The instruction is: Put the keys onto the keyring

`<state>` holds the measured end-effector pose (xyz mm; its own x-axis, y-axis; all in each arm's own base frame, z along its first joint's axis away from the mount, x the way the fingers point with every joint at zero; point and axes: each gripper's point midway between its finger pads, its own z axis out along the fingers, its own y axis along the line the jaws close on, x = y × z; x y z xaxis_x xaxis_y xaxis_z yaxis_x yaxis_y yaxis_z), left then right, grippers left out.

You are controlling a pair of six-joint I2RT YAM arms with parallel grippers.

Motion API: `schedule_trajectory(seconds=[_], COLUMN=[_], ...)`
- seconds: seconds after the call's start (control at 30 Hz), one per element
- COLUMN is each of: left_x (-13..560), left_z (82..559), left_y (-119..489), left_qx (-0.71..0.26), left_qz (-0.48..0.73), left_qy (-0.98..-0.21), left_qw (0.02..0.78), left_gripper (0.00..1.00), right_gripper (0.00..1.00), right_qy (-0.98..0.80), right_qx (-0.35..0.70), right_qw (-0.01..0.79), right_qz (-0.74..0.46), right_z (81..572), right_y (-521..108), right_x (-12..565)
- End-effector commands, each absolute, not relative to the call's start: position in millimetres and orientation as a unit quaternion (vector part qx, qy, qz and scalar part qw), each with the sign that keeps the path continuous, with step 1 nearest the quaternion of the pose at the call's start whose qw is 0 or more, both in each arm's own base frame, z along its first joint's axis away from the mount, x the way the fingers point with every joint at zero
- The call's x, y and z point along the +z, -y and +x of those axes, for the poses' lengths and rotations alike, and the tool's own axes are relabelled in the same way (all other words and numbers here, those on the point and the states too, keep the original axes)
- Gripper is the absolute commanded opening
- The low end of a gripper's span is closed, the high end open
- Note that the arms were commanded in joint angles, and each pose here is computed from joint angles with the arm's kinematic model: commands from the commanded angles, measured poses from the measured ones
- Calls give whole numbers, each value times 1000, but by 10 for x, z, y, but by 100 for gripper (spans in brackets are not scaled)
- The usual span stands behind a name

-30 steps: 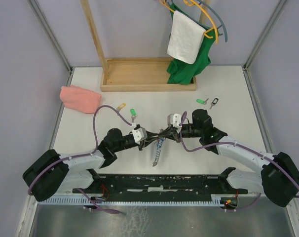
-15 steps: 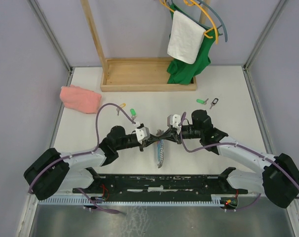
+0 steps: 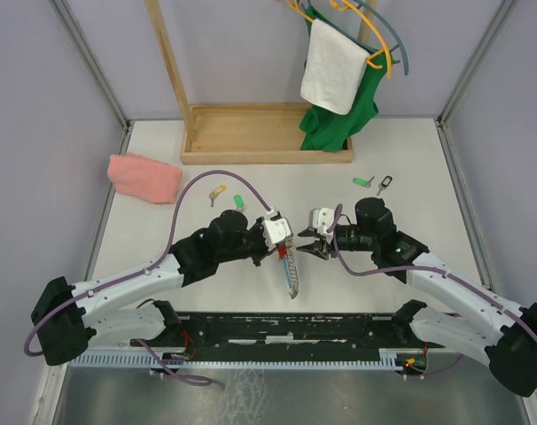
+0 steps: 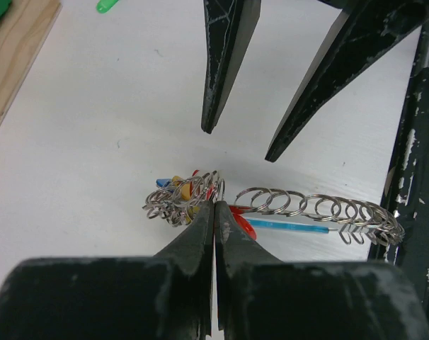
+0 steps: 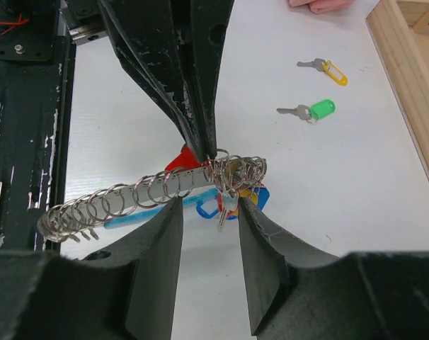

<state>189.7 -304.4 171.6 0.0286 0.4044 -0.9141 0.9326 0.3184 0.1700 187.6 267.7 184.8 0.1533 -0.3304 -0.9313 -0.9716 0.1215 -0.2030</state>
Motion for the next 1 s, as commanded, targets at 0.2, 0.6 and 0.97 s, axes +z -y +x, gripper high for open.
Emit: schedule_trajectory(seconds=[0.2, 0.6, 0.97], left_x=[2026, 2044, 2051], left_z=[1991, 2009, 1985], left_y=[2898, 2916, 2973], left_qx=[-185, -175, -190], left_qz=[547, 561, 563], left_qy=[-652, -651, -643], left_qw=[491, 480, 483], left_gripper=[3, 3, 3], right_gripper=[43, 40, 25], right_qy=[-495, -466, -449], right_qx=[369, 425, 458], right_qw=[549, 524, 515], right_qz=[-564, -573, -569], right_z=[2038, 1977, 1972], right_y=[-3007, -3192, -3304], right_x=[2067, 2027, 2030])
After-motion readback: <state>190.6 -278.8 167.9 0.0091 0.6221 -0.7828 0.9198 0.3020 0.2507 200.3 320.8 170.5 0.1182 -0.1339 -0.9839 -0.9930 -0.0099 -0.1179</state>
